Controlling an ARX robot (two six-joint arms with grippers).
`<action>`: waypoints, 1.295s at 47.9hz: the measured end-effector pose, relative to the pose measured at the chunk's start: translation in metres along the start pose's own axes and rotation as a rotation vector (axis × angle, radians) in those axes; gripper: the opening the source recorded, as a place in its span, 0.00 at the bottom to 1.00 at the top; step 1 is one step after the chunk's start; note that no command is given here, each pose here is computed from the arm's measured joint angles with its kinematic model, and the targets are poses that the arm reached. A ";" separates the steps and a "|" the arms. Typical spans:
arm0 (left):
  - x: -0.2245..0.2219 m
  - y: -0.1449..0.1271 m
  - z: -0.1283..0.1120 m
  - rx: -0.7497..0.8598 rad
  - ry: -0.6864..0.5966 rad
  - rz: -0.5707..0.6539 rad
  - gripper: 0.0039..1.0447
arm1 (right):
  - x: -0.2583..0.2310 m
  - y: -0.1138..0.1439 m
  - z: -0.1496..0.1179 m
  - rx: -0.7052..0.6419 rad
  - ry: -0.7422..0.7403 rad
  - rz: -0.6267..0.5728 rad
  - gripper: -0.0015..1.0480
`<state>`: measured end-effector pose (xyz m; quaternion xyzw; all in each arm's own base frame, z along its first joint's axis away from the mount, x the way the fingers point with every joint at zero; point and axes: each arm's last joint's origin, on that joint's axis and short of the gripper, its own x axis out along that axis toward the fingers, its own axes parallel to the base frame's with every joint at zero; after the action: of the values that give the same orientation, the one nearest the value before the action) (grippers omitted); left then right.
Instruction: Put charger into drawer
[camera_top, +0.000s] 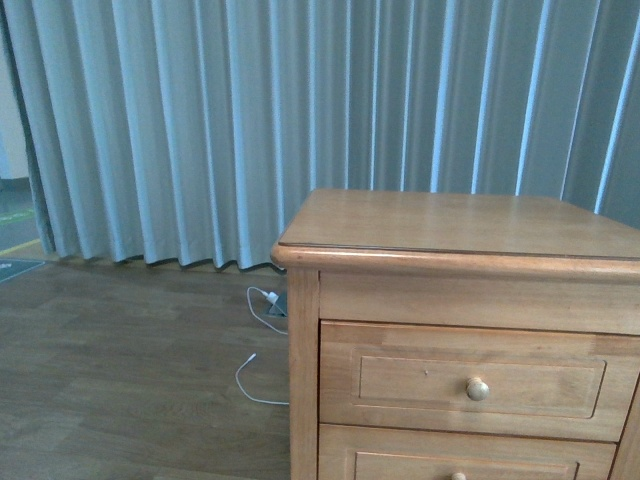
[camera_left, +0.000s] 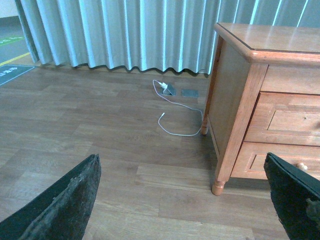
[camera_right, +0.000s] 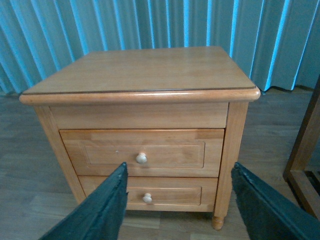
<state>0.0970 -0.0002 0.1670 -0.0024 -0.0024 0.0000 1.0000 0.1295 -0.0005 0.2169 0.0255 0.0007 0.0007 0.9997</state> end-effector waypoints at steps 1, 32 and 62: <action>0.000 0.000 0.000 0.000 0.000 0.000 0.95 | -0.001 0.000 -0.002 -0.006 0.002 0.000 0.55; 0.000 0.000 0.000 0.000 0.000 0.000 0.95 | -0.018 -0.002 -0.037 -0.047 -0.003 -0.004 0.02; 0.000 0.000 0.000 0.000 0.000 0.000 0.95 | -0.032 -0.002 -0.052 -0.048 -0.003 -0.003 0.02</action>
<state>0.0970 -0.0002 0.1670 -0.0022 -0.0024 -0.0002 1.0000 0.0977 -0.0003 0.1651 0.0016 -0.0009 -0.0010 1.0000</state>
